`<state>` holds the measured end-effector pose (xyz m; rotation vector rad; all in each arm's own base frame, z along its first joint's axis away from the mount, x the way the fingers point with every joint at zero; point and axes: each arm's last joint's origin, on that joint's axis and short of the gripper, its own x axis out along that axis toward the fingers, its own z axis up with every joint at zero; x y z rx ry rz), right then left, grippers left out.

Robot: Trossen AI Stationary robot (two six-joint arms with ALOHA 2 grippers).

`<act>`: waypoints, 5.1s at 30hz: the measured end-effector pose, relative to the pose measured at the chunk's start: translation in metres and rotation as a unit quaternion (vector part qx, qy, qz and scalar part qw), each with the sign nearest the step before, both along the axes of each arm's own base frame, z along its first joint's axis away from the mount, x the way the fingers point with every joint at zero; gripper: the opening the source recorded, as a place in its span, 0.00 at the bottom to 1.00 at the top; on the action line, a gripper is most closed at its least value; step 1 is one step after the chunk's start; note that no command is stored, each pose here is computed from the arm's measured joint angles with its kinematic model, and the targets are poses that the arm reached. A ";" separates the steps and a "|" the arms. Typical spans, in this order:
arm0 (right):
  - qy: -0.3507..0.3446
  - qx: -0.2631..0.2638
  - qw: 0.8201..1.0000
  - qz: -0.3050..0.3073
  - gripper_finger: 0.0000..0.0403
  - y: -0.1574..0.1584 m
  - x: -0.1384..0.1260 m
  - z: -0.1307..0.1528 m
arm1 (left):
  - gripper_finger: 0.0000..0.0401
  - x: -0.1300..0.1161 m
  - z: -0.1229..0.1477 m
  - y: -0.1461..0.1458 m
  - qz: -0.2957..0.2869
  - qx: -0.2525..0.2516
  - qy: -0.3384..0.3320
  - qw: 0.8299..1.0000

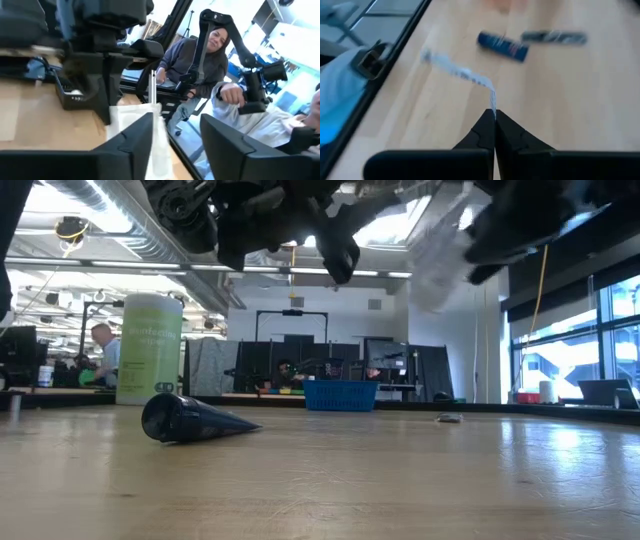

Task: Pick & Place Travel size toiletries
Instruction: Put the white bandage pad into the black basket, then put the black hair comb into the red basket

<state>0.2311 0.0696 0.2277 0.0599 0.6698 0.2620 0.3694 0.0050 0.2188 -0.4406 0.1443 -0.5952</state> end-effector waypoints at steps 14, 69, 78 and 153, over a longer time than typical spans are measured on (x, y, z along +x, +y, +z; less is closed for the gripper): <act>0.167 0.116 0.977 -0.065 0.00 0.026 -0.052 0.009 | 0.48 0.000 0.000 0.007 0.012 0.023 -0.015 1.000; 0.445 0.085 0.812 -0.367 0.00 0.084 -0.165 0.030 | 0.48 0.001 0.000 0.008 0.037 0.020 -0.012 0.999; 0.405 -0.035 0.860 -0.307 0.00 0.084 -0.162 0.021 | 0.48 0.001 0.000 0.008 0.037 0.020 -0.012 0.999; 0.121 -0.263 0.921 -0.260 0.08 0.102 -0.057 -0.005 | 0.48 0.001 0.000 0.006 0.037 0.022 -0.016 0.999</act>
